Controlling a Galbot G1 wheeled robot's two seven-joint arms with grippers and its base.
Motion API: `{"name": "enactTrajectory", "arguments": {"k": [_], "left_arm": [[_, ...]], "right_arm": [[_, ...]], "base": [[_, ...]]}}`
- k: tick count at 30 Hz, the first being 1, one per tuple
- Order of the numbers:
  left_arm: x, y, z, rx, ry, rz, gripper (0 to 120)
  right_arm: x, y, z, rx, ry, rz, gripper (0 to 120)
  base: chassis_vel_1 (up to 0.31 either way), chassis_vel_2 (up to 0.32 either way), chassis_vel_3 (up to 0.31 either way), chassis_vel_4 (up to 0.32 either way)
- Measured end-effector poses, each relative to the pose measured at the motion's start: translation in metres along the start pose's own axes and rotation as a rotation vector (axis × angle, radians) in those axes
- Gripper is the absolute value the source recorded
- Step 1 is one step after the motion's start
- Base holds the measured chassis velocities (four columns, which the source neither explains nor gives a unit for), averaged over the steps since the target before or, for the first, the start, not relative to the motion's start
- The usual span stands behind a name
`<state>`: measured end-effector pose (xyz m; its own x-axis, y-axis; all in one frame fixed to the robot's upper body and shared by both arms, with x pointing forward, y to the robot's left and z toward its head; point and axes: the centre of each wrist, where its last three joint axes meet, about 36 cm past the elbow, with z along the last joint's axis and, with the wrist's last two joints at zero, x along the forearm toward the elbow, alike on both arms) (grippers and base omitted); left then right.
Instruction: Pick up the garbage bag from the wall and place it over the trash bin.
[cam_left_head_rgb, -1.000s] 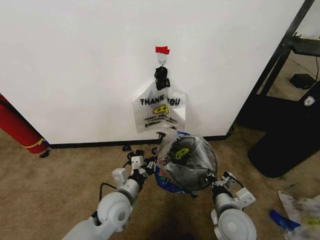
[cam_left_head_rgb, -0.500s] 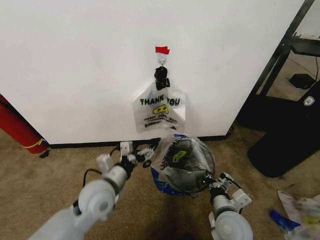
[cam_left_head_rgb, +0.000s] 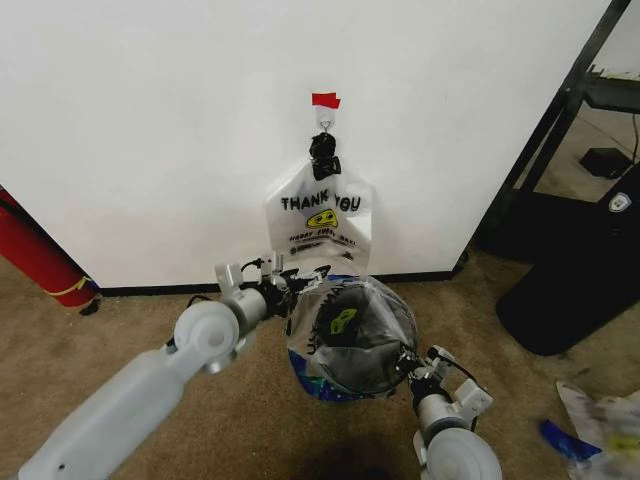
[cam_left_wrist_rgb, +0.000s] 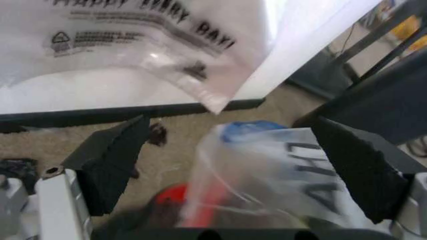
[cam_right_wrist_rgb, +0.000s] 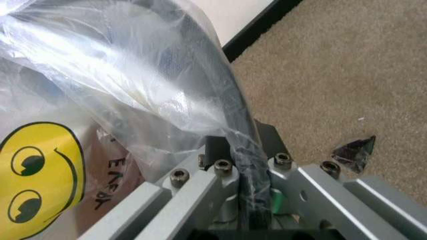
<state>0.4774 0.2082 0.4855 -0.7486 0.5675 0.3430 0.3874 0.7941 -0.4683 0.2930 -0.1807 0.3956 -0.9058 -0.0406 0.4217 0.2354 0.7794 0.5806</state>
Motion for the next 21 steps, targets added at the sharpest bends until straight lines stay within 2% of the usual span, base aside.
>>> {"name": "enactTrajectory", "arguments": {"k": [5, 8, 9, 12, 16, 17, 21], "left_arm": [[-0.008, 0.014, 0.004, -0.022, 0.026, -0.03, 90], [-0.011, 0.02, 0.011, -0.03, 0.036, -0.047, 81], [-0.011, 0.02, 0.011, -0.03, 0.036, -0.047, 81], [-0.012, 0.023, 0.017, -0.022, 0.039, -0.051, 65], [-0.015, 0.025, 0.022, -0.011, 0.036, -0.058, 50], [-0.015, 0.025, 0.022, -0.011, 0.036, -0.058, 50], [-0.017, 0.025, 0.025, -0.004, 0.036, -0.058, 32]], "right_arm": [[0.001, 0.001, -0.002, 0.007, 0.0, -0.008, 0], [0.001, 0.0, -0.003, 0.012, 0.0, -0.01, 0], [0.001, 0.0, -0.003, 0.012, 0.0, -0.01, 0], [0.0, 0.001, -0.003, 0.01, 0.004, -0.012, 0], [-0.002, 0.001, -0.002, 0.007, 0.009, -0.01, 0], [-0.002, 0.001, -0.002, 0.007, 0.009, -0.01, 0], [-0.003, 0.002, -0.001, 0.003, 0.011, -0.008, 0]], "base": [[0.0, 0.0, 0.0, 0.0], [0.0, 0.0, 0.0, 0.0], [0.0, 0.0, 0.0, 0.0], [0.0, 0.0, 0.0, 0.0], [0.0, 0.0, 0.0, 0.0], [0.0, 0.0, 0.0, 0.0], [0.0, 0.0, 0.0, 0.0]]}}
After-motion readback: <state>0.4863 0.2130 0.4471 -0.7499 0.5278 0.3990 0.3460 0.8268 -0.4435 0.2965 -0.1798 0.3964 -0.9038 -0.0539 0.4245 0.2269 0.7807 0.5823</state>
